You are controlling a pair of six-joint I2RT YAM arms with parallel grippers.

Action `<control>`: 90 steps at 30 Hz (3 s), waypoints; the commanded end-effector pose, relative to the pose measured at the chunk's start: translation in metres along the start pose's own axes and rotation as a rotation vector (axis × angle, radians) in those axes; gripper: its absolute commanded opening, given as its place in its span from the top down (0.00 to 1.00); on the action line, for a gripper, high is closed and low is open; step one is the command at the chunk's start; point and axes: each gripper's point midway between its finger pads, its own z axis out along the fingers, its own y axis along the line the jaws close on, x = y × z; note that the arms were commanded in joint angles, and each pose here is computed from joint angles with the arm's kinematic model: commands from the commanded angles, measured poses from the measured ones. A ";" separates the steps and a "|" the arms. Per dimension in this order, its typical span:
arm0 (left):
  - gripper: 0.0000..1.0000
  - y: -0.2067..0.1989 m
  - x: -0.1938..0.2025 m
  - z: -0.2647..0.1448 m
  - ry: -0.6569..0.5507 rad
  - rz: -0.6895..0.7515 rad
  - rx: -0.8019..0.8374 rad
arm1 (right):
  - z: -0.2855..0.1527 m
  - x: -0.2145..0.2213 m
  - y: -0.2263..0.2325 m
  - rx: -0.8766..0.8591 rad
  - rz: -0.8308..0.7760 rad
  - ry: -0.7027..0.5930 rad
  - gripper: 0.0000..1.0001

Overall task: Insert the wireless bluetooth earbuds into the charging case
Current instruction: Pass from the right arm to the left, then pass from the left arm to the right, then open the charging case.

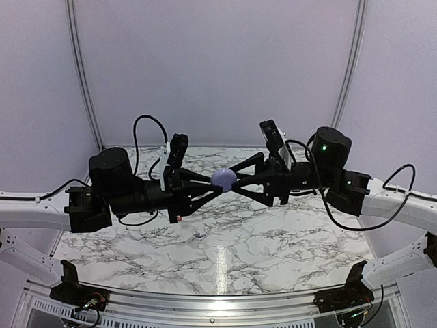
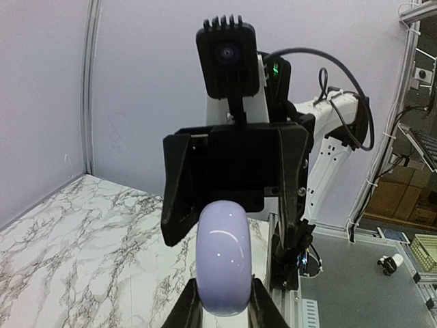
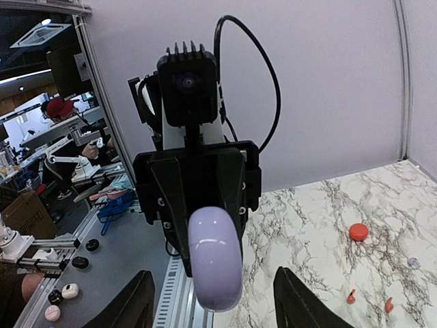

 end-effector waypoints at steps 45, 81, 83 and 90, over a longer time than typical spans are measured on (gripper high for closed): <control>0.90 -0.001 0.029 0.009 0.231 -0.025 0.112 | 0.000 0.040 0.000 0.003 0.052 0.281 0.58; 0.39 0.004 0.012 -0.009 0.153 -0.018 0.052 | 0.002 0.036 -0.005 0.027 0.052 0.254 0.89; 0.38 0.006 0.008 -0.010 0.143 -0.015 0.038 | 0.003 0.037 -0.006 0.031 0.046 0.259 0.89; 0.38 0.019 0.004 -0.004 0.138 -0.009 -0.028 | 0.004 0.041 -0.008 0.030 0.039 0.271 0.91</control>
